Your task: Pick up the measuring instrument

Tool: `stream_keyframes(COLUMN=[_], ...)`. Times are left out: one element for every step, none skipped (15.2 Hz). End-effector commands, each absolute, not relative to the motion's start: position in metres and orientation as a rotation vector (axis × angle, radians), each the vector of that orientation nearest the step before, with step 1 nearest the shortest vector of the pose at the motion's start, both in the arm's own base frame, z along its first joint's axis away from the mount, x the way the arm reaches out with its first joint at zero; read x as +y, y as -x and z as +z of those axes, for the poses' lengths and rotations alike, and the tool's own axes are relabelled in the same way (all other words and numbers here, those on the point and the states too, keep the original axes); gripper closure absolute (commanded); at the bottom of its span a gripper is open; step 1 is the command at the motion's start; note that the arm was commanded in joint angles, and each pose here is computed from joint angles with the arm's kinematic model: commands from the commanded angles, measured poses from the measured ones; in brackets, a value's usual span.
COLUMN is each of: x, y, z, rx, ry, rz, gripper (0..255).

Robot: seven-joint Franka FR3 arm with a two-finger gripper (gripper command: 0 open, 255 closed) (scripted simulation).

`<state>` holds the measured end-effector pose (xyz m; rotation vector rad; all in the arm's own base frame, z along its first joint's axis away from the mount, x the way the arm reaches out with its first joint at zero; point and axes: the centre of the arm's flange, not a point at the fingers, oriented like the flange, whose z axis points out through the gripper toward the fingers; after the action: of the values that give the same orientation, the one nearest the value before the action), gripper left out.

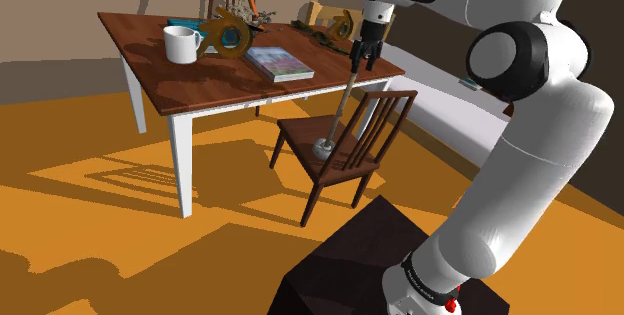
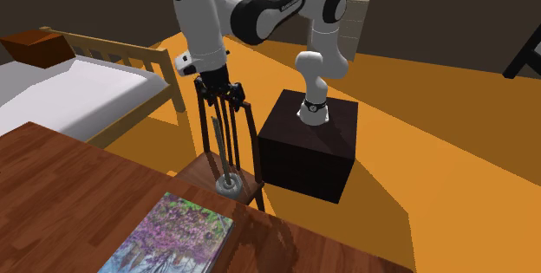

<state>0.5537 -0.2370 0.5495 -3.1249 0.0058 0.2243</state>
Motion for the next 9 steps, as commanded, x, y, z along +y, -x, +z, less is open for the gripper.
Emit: stream_keyframes(x=[-0.253,-0.262,-0.264,-0.264,-0.264,-0.264,-0.264,-0.264,-0.264], y=[-0.575,-0.585,-0.587,-0.587,-0.587,-0.587,-0.587,-0.587,-0.587], z=[0.541,0.537,0.537,0.531,0.526,0.521,0.515,0.51,0.505], rx=[0.01,0.013,0.013,0.013,0.013,0.013,0.013,0.013,0.013], ry=[3.116,3.112,3.111,3.111,3.111,3.111,3.111,3.111,3.111], rz=[0.248,0.259,0.26,0.26,0.26,0.26,0.26,0.26,0.26], gripper=[0,0,0,0,0,0,0,0,0])
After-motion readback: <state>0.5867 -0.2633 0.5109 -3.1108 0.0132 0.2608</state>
